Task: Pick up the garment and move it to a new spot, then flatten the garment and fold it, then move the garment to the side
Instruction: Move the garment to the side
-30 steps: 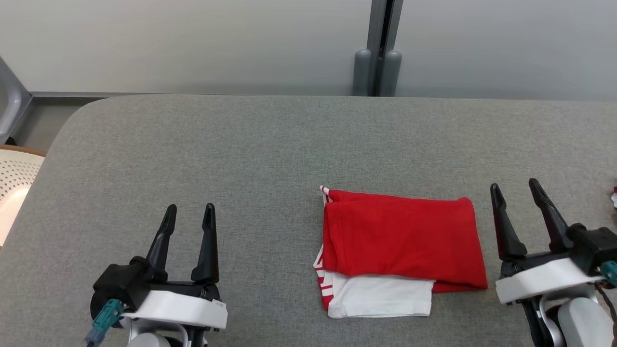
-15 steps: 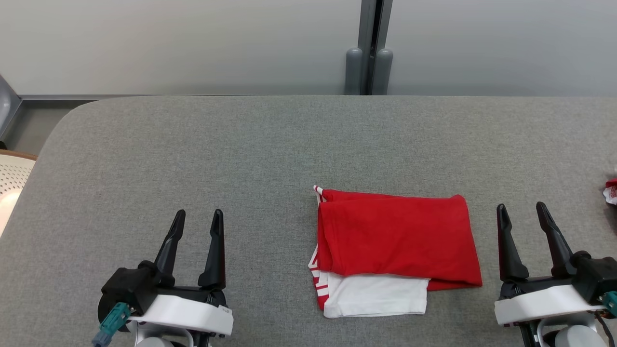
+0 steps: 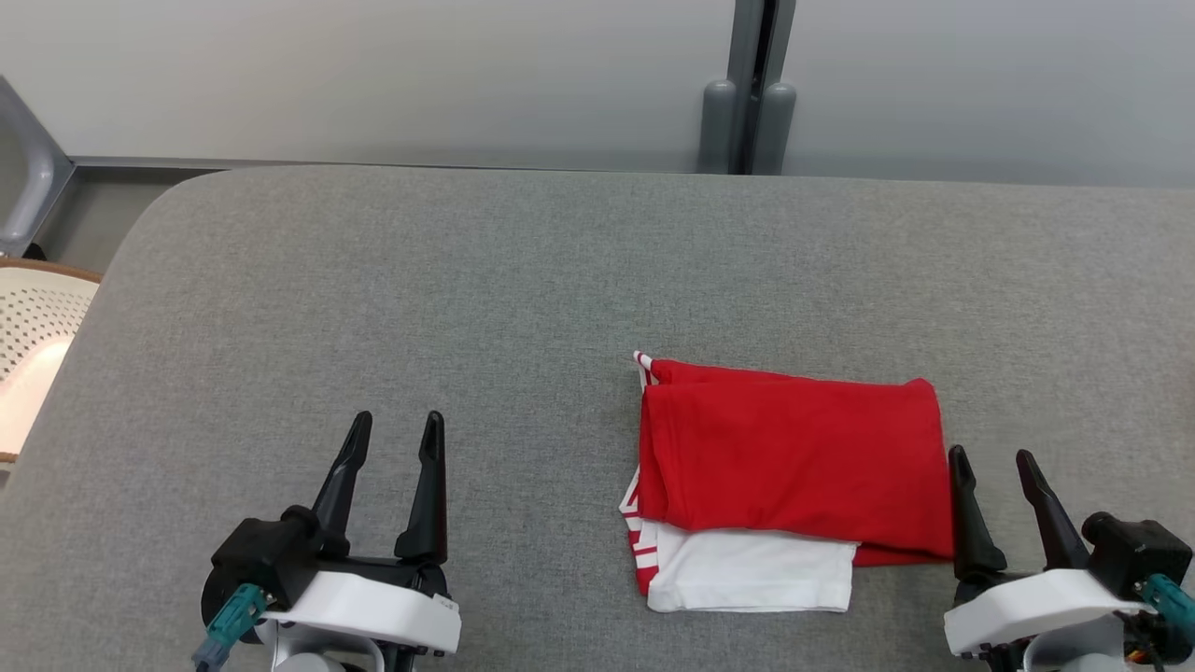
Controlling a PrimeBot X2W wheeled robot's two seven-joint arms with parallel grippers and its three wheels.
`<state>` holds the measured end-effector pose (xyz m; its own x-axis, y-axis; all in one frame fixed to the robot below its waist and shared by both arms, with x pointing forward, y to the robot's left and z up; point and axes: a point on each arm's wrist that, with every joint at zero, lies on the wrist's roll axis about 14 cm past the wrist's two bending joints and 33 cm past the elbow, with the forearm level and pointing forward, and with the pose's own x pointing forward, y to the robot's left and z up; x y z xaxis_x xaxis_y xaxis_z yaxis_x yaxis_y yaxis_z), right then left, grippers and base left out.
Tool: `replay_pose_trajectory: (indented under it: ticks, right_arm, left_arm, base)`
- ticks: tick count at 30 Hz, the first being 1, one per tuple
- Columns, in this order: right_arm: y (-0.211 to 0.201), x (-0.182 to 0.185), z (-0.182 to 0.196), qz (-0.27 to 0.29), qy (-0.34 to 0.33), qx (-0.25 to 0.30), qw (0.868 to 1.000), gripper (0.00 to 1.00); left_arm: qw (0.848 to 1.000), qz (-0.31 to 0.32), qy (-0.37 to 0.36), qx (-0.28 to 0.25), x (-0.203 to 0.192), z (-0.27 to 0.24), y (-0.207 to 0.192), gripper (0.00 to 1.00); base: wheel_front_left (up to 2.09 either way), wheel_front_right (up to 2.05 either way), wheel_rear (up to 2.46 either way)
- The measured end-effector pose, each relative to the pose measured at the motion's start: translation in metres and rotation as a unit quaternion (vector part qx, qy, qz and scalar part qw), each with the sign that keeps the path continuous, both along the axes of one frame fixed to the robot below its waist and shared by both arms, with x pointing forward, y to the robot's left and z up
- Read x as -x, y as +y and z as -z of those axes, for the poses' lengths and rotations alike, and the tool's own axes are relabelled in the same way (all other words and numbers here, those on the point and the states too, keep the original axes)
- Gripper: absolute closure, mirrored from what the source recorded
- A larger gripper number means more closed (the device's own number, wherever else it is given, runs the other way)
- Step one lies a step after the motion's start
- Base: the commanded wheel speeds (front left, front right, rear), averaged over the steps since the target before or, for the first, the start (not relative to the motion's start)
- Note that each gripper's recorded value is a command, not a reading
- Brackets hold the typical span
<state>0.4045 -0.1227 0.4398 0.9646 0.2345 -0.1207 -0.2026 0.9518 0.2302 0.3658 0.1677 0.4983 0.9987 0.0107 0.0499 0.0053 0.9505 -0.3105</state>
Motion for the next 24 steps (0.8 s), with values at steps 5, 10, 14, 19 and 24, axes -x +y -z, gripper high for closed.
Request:
replay_pose_trajectory:
  ticks: [5,10,14,19,24]
  right_arm:
    - [0.005,-0.007,0.024,-0.001,0.046,-0.014,0.999,0.00]
    - [0.012,-0.014,0.046,-0.005,0.093,-0.025,0.995,0.00]
    - [0.021,-0.016,0.061,-0.015,0.121,-0.030,0.992,0.00]
    - [0.025,-0.018,0.068,-0.021,0.135,-0.030,0.990,1.00]
    - [0.013,-0.024,0.060,-0.029,0.103,0.013,0.994,1.00]
  left_arm:
    - [1.000,-0.007,0.009,0.000,-0.001,0.006,0.004,0.00]
    - [1.000,-0.012,0.019,-0.001,-0.002,0.012,0.008,0.00]
    - [1.000,-0.017,0.024,-0.003,-0.004,0.015,0.011,0.00]
    - [0.999,-0.017,0.029,-0.003,-0.006,0.018,0.012,0.00]
    - [1.000,-0.009,0.029,-0.006,-0.010,0.019,0.007,0.00]
  base:
    - [0.00,0.00,0.00]
    - [0.00,0.00,0.00]
    - [0.00,0.00,0.00]
    - [0.00,0.00,0.00]
    - [0.00,0.00,0.00]
